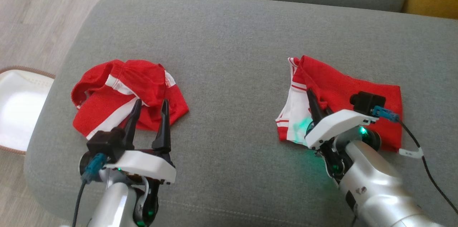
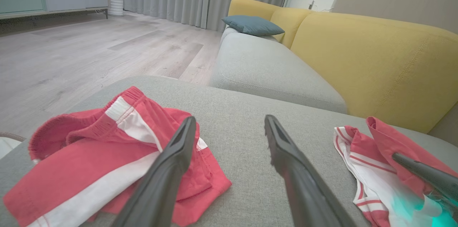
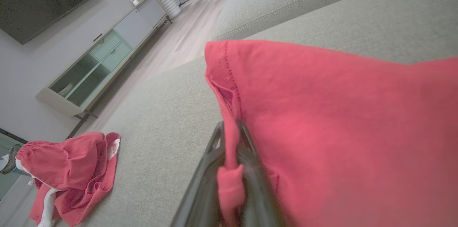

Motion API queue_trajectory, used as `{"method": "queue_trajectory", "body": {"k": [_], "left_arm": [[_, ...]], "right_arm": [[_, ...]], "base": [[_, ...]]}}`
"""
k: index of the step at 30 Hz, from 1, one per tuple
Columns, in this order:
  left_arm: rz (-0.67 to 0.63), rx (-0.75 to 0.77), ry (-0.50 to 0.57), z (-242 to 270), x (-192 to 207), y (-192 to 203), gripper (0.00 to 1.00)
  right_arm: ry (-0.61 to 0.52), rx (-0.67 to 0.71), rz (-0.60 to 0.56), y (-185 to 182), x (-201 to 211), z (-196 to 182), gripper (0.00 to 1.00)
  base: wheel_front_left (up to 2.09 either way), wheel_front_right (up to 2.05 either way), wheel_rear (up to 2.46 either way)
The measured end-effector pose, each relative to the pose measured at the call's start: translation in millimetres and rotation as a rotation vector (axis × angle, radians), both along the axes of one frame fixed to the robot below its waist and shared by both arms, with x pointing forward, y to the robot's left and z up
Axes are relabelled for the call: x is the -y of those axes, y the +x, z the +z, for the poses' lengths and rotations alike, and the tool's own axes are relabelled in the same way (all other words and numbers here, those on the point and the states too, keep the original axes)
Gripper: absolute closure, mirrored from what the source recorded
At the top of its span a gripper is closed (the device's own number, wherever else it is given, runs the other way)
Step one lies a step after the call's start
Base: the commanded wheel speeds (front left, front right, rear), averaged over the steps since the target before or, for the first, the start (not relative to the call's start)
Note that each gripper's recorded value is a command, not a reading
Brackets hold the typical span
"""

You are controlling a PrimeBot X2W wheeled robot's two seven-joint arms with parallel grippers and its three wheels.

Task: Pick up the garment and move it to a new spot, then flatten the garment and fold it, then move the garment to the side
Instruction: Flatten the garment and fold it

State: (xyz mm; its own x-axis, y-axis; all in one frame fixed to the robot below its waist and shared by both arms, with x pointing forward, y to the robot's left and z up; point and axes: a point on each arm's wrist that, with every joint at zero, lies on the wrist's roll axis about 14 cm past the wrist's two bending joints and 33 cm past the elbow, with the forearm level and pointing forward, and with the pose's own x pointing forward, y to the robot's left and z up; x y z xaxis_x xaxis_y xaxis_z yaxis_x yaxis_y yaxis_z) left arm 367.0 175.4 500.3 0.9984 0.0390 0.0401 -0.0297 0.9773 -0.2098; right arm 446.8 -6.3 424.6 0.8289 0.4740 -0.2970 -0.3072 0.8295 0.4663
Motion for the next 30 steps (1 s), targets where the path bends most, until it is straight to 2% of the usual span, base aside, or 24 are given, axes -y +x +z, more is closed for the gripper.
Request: {"method": "queue_trajectory", "body": {"k": [1,2,3,12,16,23,27,30], "left_arm": [[0.003,-0.002,0.0,-0.7,-0.8,-0.3,0.0],[0.005,-0.004,0.0,-1.3,-1.4,-0.6,0.0],[0.006,-0.006,-0.004,-2.0,-1.7,-0.7,0.0],[0.0,-0.015,-0.007,-4.6,2.1,1.8,0.0],[-0.026,-0.007,-0.01,-2.2,10.6,6.3,0.0],[-0.08,0.031,-0.027,9.9,29.1,16.4,0.0],[-0.112,0.071,-0.036,22.6,40.3,23.2,0.0],[-0.135,0.095,-0.047,30.7,48.3,26.9,0.0]], "right_arm": [[-0.001,-0.002,0.003,0.8,-1.7,-0.7,0.96],[0.0,-0.001,0.007,1.4,-3.8,-0.6,0.27],[0.003,0.004,0.013,2.0,-6.2,0.4,0.0],[0.065,-0.004,0.18,-24.9,-53.9,9.7,0.0],[0.036,0.021,0.176,-26.8,-46.0,11.4,0.0],[-0.13,0.225,0.091,15.9,1.6,53.9,0.0],[-0.276,0.408,-0.009,37.9,65.0,92.4,0.0],[-0.331,0.488,-0.119,32.7,110.8,106.8,0.0]], "base": [[0.0,0.0,0.0],[0.0,0.0,0.0],[0.0,0.0,0.0],[0.0,0.0,0.0],[0.0,0.0,0.0],[0.0,0.0,0.0],[0.0,0.0,0.0],[0.0,0.0,0.0]]}}
